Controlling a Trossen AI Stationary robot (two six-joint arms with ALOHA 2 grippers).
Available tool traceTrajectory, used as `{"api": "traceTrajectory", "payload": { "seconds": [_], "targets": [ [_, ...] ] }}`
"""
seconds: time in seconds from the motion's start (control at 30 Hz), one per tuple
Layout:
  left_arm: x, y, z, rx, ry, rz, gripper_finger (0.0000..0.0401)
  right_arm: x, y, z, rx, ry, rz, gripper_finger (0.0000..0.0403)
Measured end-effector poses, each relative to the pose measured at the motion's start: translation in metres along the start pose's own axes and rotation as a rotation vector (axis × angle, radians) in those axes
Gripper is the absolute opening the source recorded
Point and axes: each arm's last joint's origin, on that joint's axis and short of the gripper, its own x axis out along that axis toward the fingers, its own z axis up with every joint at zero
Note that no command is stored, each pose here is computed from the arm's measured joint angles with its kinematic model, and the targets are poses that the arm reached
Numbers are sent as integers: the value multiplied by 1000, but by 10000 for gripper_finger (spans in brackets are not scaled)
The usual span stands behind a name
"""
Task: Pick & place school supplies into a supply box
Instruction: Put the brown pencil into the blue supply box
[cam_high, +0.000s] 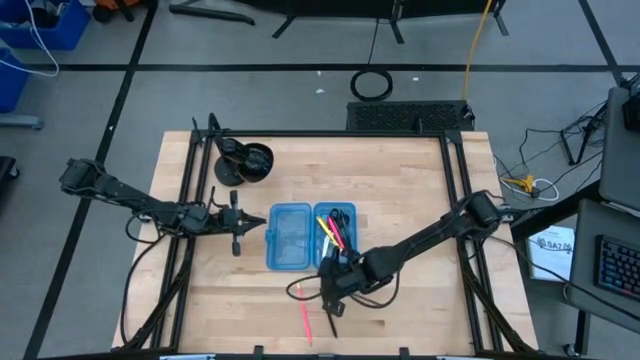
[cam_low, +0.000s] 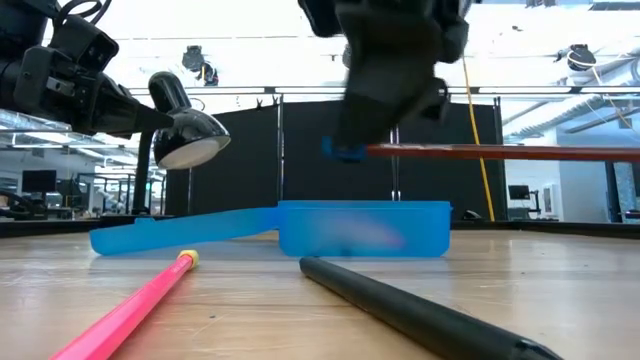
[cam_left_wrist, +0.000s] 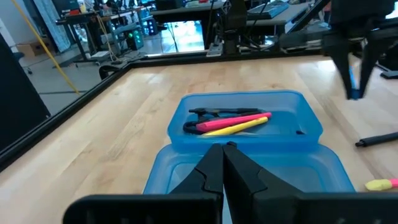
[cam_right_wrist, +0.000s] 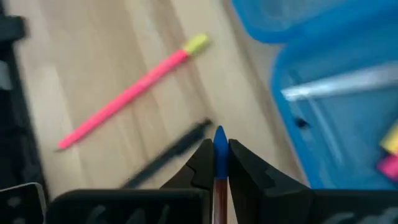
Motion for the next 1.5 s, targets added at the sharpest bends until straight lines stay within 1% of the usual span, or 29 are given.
{"api": "traceTrajectory", "payload": {
  "seconds": [0.07,0.13,0.23,0.37,0.47,0.57,0.73,0.87,0.97,1.1,1.17,1.33,1.5],
  "targets": [
    [0,0,0,-8,0,-2,8,-7,0,2,25,-29,0,18],
    [0,0,0,-23,-1,-14,8,-21,2,8,47,-116,4,18],
    [0,-1,1,-42,-7,-25,8,-48,-3,23,152,-240,3,18],
    [0,-1,1,-58,-13,-25,8,-79,-20,48,328,-418,9,18],
    [0,-1,1,-82,-13,-25,8,-103,-35,67,423,-532,25,18],
    [0,-1,1,-99,-12,-25,8,-108,-57,80,537,-599,-42,18],
    [0,-1,1,-129,-8,-25,8,-91,-88,97,680,-640,-146,18],
    [0,-1,-1,-133,6,-24,8,-62,-102,96,734,-633,-192,18],
    [0,-1,-2,-147,18,-23,8,-45,-111,87,786,-619,-215,18],
    [0,-1,-3,-148,29,-22,8,-25,-120,73,842,-627,-207,18],
    [0,-1,-3,-148,33,-22,8,-17,-125,68,874,-647,-181,18],
    [0,-1,-3,-163,31,-21,8,-1,-142,51,943,-634,-203,18],
    [0,-1,-3,-161,32,-21,8,5,-149,42,962,-612,-226,18]
  ]
}}
